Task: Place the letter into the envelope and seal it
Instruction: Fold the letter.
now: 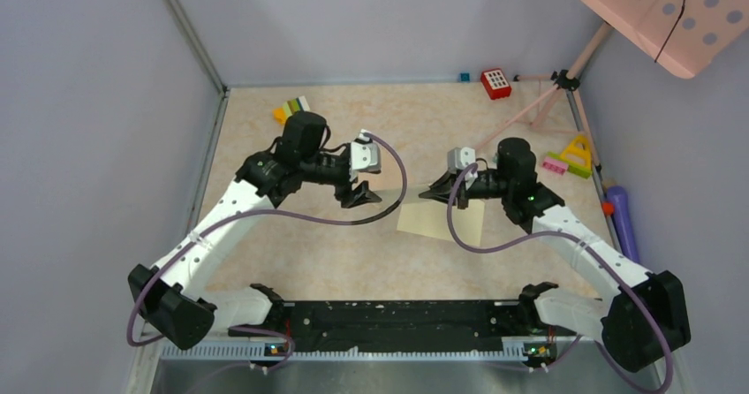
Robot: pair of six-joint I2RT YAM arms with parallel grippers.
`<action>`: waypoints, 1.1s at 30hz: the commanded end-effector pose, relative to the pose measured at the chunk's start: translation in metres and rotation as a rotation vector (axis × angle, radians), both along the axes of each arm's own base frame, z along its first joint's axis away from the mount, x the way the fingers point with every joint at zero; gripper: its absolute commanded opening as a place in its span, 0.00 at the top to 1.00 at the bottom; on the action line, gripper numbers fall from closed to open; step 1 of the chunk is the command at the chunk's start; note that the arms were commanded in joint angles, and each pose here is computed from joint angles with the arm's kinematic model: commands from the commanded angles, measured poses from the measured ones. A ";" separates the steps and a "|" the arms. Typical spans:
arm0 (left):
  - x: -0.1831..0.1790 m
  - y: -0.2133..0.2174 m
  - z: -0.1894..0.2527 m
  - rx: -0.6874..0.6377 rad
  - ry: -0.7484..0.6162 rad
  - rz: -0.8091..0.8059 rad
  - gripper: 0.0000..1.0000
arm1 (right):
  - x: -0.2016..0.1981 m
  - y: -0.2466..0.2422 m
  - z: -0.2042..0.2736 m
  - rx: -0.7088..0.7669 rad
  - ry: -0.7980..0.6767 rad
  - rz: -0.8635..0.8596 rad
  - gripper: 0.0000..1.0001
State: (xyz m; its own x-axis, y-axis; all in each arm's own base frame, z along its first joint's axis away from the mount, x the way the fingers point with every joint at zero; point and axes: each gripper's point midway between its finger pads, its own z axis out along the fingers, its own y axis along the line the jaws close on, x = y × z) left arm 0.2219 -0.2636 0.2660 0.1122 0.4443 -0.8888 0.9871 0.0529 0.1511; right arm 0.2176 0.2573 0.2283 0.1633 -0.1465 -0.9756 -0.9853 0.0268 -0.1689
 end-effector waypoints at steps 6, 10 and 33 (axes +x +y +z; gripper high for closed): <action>0.001 -0.033 0.020 -0.046 0.060 -0.052 0.35 | 0.010 0.003 0.033 0.055 -0.088 -0.049 1.00; 0.002 -0.047 0.021 -0.048 0.097 -0.068 0.47 | 0.009 0.002 0.033 0.056 -0.086 -0.047 1.00; 0.022 -0.055 -0.009 0.039 0.054 0.042 1.00 | -0.001 0.005 0.071 0.156 -0.059 -0.034 0.44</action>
State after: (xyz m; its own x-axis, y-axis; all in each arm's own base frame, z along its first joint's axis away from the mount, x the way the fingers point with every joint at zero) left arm 0.2392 -0.3126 0.2486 0.0070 0.5026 -0.8645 0.9961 0.0730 0.0505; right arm 0.2191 0.2573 0.2656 0.1669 -0.0743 -0.9832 -0.9802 0.0953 -0.1736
